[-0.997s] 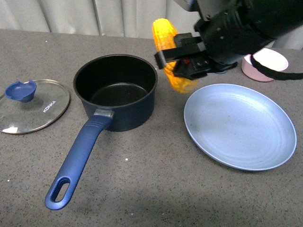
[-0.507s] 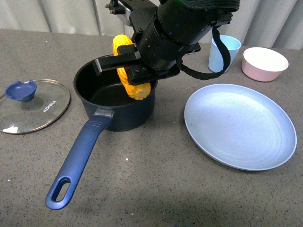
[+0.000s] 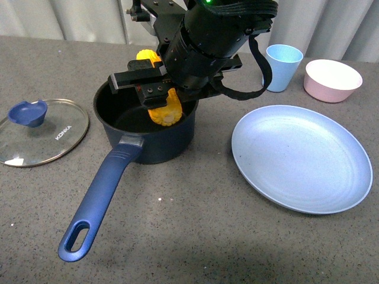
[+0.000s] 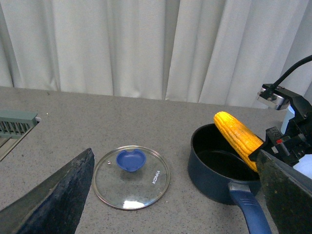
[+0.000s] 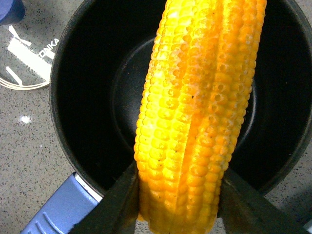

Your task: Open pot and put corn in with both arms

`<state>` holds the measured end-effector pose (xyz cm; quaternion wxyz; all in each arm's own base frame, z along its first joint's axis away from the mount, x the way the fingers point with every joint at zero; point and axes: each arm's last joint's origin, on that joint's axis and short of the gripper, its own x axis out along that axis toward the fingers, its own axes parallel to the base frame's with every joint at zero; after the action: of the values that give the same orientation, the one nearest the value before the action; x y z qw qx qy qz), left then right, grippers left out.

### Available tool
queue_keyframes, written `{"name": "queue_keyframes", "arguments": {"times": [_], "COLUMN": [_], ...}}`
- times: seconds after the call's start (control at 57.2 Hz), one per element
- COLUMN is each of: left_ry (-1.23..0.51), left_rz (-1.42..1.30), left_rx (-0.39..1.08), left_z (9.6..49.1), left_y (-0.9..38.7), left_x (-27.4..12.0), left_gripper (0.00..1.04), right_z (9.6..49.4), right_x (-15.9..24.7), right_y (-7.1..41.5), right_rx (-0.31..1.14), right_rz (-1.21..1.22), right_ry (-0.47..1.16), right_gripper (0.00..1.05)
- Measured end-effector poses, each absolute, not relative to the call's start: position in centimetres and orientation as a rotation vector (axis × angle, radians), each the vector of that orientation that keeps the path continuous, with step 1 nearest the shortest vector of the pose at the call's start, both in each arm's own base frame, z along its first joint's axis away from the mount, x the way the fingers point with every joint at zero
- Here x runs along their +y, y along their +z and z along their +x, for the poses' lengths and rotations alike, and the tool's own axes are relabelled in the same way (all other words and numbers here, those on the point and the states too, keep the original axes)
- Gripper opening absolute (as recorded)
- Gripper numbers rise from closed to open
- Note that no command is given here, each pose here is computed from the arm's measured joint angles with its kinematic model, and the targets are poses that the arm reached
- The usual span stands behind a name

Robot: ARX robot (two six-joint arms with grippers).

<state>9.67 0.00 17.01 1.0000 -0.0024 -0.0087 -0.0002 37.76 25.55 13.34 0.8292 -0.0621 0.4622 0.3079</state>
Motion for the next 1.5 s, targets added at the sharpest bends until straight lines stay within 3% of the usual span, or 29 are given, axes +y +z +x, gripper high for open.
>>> {"name": "queue_keyframes", "arguments": {"times": [0.28,0.56,0.944,1.294,1.504], "left_ry": [0.000,0.000,0.000,0.000,0.000], "left_rz": [-0.005,-0.005,-0.005,-0.005,-0.005], "left_rx": [-0.017,-0.017,-0.017,-0.017,-0.017], "left_z": [9.7,9.7,9.7,9.7,9.7], "left_y": [17.0,17.0,17.0,17.0,17.0], "left_x": [0.0,0.0,0.0,0.0,0.0], "left_gripper": [0.98,0.98,0.98,0.98,0.98], "right_z": [37.0,32.3,23.4,15.8,12.6], "right_x": [24.2,17.6,7.5,2.1,-0.1], "right_y": [14.3,18.3,17.4,15.7,16.1], "right_rx": [0.918,0.734,0.652,0.647,0.492], "right_rz": [-0.104,0.027,0.034,0.002,0.002], "right_ry": [0.633,0.535,0.366,0.214,0.110], "right_gripper": [0.97,0.95,0.95,0.95,0.95]}}
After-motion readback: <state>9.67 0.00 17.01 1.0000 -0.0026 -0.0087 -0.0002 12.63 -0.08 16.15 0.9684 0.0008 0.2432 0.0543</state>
